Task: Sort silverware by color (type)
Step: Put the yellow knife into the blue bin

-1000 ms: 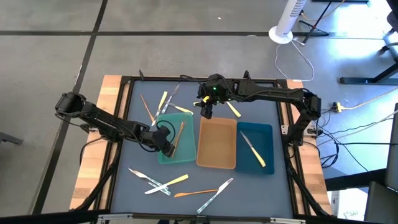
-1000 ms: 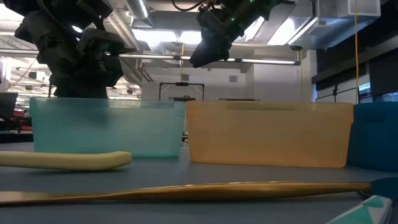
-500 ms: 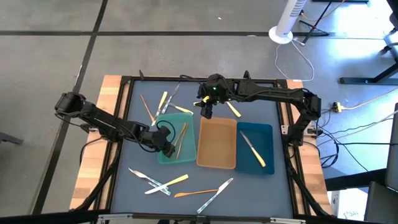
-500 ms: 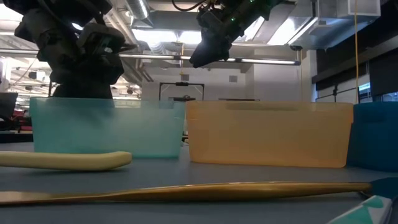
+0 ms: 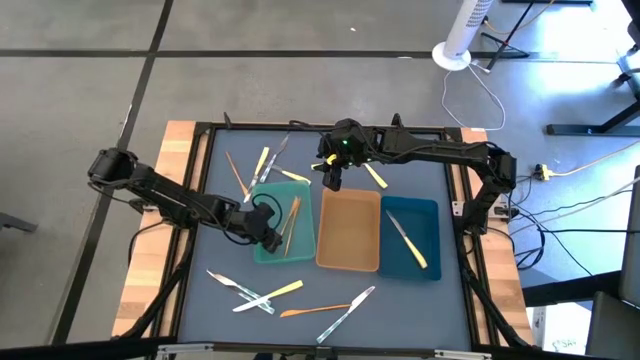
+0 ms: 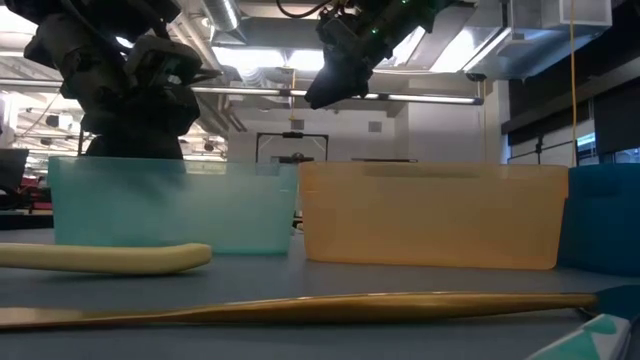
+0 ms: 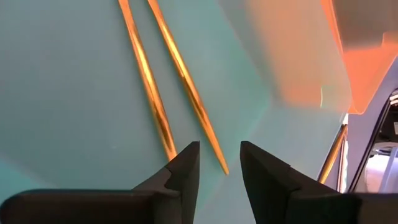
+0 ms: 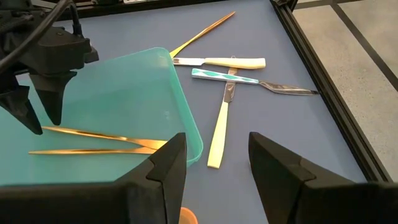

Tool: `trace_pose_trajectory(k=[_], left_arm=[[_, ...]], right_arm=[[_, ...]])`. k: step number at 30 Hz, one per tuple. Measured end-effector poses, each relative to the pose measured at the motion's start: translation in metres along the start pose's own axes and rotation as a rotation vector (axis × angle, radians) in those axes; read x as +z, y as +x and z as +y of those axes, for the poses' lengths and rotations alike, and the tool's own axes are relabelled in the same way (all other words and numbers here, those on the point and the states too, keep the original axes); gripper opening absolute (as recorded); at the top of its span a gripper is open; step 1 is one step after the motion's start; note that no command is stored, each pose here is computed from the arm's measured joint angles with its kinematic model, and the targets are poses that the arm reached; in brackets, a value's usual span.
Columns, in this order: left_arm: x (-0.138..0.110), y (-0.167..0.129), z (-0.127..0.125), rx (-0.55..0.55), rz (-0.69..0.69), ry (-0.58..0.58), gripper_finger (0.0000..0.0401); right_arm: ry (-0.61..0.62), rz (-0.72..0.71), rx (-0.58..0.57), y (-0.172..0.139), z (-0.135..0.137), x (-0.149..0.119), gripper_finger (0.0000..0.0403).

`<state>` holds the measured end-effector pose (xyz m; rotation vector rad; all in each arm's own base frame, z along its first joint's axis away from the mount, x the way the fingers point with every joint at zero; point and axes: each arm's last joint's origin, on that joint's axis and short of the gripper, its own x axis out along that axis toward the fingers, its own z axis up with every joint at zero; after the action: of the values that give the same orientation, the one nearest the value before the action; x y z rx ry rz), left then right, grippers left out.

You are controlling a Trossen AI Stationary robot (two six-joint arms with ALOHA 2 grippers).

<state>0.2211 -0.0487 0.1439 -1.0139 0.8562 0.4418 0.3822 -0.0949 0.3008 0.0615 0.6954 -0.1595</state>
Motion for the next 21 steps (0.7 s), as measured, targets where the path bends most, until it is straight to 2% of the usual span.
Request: trace_pose_trajectory(k=[8, 21], left_arm=[[0.002, -0.015, -0.001, -0.039, -0.025, -0.001, 0.0110], [0.021, -0.047, -0.008, -0.209, -0.100, 0.024, 0.0110]], right_arm=[[0.000, 0.001, 0.000, 0.000, 0.000, 0.000, 0.0161], [0.000, 0.000, 0.000, 0.000, 0.000, 0.000, 0.0161]])
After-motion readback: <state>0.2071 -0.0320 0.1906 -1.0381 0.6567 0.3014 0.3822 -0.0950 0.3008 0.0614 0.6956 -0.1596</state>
